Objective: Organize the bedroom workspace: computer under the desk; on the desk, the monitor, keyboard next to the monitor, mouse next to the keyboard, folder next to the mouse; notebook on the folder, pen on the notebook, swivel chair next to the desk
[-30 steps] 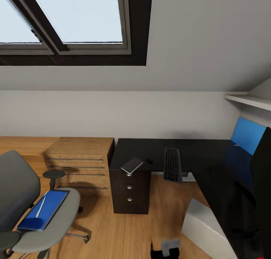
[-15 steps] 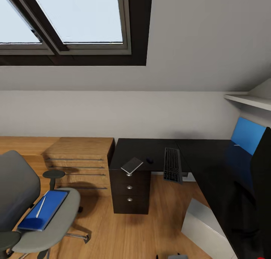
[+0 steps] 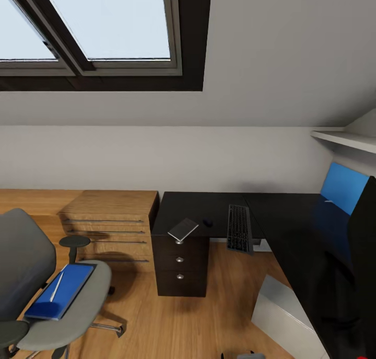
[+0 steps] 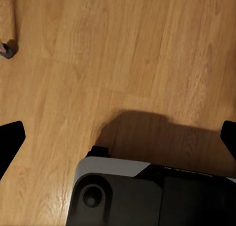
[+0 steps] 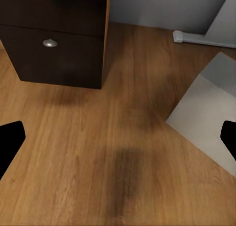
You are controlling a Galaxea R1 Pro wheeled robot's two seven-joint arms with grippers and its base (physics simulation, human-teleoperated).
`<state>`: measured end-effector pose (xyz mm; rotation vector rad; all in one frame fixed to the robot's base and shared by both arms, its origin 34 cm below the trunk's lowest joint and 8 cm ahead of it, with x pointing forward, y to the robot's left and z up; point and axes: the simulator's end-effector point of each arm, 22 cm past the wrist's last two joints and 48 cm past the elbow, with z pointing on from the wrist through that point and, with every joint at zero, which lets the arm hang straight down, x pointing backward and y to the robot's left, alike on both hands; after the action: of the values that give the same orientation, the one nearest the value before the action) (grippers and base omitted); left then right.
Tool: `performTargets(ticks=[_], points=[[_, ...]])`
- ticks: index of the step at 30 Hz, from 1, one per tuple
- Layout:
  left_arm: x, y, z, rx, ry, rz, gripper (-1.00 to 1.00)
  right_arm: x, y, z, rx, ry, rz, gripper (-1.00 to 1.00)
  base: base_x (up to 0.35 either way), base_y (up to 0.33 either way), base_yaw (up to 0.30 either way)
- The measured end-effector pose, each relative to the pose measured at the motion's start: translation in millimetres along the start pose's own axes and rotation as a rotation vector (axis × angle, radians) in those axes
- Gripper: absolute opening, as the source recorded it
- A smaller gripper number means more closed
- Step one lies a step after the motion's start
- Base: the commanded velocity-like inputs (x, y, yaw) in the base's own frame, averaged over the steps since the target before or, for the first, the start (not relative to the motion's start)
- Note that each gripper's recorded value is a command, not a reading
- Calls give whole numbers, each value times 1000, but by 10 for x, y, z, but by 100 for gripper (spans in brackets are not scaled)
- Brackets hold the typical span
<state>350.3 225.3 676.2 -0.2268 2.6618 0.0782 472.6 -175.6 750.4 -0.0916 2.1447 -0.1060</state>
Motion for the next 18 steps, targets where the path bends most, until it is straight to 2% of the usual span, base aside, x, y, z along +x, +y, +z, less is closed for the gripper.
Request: performTargets(ticks=[9,11,12,13,18], points=[[-7,14,2,-2,-2,-2,100,3,1,-1,0,1,0,100,0,0,0],[-91,13,-1,-2,-40,-9,100,3,5,-1,-1,1,0,100,-4,0,0],[-215,30,-8,-5,-97,-24,100,4,5,-2,-1,1,0,100,-69,0,0],[-241,38,-9,-6,-112,-28,100,5,8,-1,-1,2,0,100,-114,0,0],[-272,41,-12,-7,-131,-33,100,5,15,0,-2,2,1,100,-267,0,0]])
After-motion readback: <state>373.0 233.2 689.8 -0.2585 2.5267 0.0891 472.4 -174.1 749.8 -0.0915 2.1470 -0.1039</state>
